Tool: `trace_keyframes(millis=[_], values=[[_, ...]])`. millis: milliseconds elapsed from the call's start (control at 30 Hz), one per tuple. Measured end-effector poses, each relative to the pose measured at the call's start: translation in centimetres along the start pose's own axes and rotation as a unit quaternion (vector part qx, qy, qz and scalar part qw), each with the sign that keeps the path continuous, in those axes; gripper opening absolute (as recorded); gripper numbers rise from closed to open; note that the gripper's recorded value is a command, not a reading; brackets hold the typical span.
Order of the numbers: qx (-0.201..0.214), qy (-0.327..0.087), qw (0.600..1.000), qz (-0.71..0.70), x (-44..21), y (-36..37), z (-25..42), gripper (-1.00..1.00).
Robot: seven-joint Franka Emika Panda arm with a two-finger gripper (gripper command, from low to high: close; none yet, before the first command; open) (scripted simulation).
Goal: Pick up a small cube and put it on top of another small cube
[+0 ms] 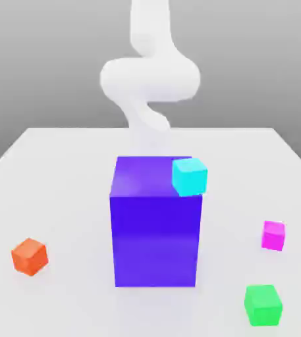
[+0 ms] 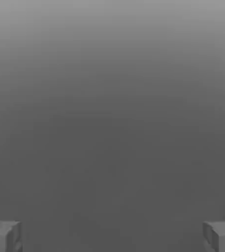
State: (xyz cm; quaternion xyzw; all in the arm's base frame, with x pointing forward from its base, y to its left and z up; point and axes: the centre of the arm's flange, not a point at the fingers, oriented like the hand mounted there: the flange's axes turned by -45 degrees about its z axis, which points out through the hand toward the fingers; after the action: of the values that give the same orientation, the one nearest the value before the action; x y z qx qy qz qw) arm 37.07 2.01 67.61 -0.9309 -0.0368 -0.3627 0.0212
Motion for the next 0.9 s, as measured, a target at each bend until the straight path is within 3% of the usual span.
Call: trace_keyframes(millis=[467, 900], values=[[0.144, -0.155, 0.955, -0.206, -10.8, -15.2, 19.7, 0.0], [0.199, -0.268, 0.845, -0.418, -30.6, -26.4, 27.6, 0.0]])
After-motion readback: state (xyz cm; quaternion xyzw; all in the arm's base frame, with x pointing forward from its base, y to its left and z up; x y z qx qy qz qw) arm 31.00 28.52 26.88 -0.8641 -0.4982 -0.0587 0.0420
